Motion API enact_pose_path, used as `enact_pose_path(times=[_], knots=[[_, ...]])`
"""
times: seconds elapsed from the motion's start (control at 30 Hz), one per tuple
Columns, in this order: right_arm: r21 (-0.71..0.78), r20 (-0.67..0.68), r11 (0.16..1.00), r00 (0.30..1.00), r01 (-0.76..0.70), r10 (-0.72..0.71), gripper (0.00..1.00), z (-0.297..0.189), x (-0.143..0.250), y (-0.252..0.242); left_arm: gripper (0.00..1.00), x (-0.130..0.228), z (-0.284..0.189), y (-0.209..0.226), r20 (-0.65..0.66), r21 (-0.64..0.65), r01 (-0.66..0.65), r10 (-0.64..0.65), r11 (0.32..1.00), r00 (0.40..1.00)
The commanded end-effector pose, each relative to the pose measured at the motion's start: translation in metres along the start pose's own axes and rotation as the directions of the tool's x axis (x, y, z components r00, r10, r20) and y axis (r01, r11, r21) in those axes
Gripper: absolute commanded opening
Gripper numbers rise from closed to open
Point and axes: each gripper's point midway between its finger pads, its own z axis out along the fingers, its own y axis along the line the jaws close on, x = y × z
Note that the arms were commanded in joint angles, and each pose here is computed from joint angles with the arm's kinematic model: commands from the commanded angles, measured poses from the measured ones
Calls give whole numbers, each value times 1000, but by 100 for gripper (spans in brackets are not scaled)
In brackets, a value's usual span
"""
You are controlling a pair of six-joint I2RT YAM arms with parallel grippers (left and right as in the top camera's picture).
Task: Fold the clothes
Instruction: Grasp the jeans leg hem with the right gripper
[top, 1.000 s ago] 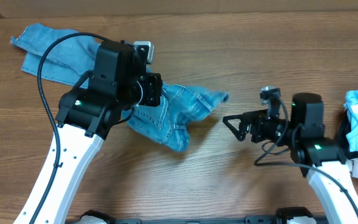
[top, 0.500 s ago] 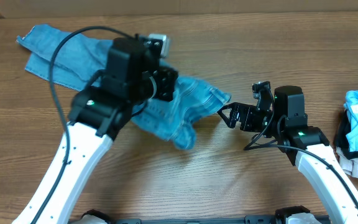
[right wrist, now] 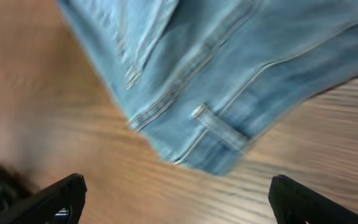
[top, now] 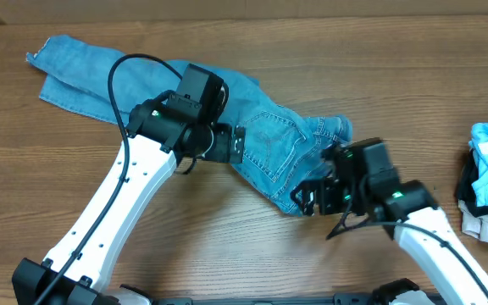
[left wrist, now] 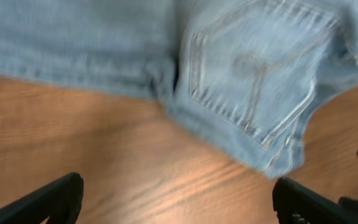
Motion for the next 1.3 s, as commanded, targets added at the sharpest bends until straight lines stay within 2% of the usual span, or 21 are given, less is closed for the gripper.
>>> enact_pose_path(times=[0.0,0.1,0.2,0.33,0.47,0.53,0.57,0.6,0.63,0.67,0.7,0.8,0.9,1.03,1.13,1.27], knots=[[237,37,968,994,87,-98,99,7,1,1,100,3,-9,17,19,-80,117,-116,990,993],[289,14,939,980,188,-200,98,27,4,13,100,0,-11,34,28,-95,222,-220,970,975],[403,-17,887,971,225,-239,98,49,2,-2,100,-4,-13,53,34,-103,281,-279,954,960],[430,-98,869,969,247,-227,98,73,13,-14,100,-3,-14,61,33,-119,288,-286,950,958],[399,-62,874,959,278,-277,96,80,9,3,100,-4,-14,61,37,-118,290,-288,950,957],[415,-46,865,956,283,-291,84,79,6,4,100,-4,-14,61,36,-118,290,-288,950,957],[414,-45,865,956,283,-291,74,79,5,4,100,-4,-14,61,35,-117,290,-288,950,957],[414,-46,865,956,283,-291,45,79,5,4,100,-3,-14,61,35,-117,290,-288,950,957],[414,-45,865,956,282,-290,21,79,5,4,100,-3,-14,61,35,-118,290,-288,950,957],[415,-45,865,956,282,-290,13,79,5,4,100,-3,-14,61,32,-119,290,-288,950,957],[430,-39,859,956,279,-291,9,78,3,2,100,-2,-14,62,29,-121,290,-289,949,957],[474,15,848,961,237,-277,5,62,-10,2,100,-1,-14,62,25,-124,282,-282,951,959],[452,87,862,950,230,-299,5,7,-40,36,100,0,-14,63,22,-129,260,-259,957,966],[452,253,868,904,205,-345,7,-130,-82,84,100,7,-21,73,14,-166,267,-269,949,963],[448,263,871,901,202,-345,10,-173,-79,91,100,8,-38,79,58,-173,280,-274,944,960],[491,243,850,907,190,-343,9,-203,-70,82,100,10,-79,78,178,-121,297,-273,947,945]])
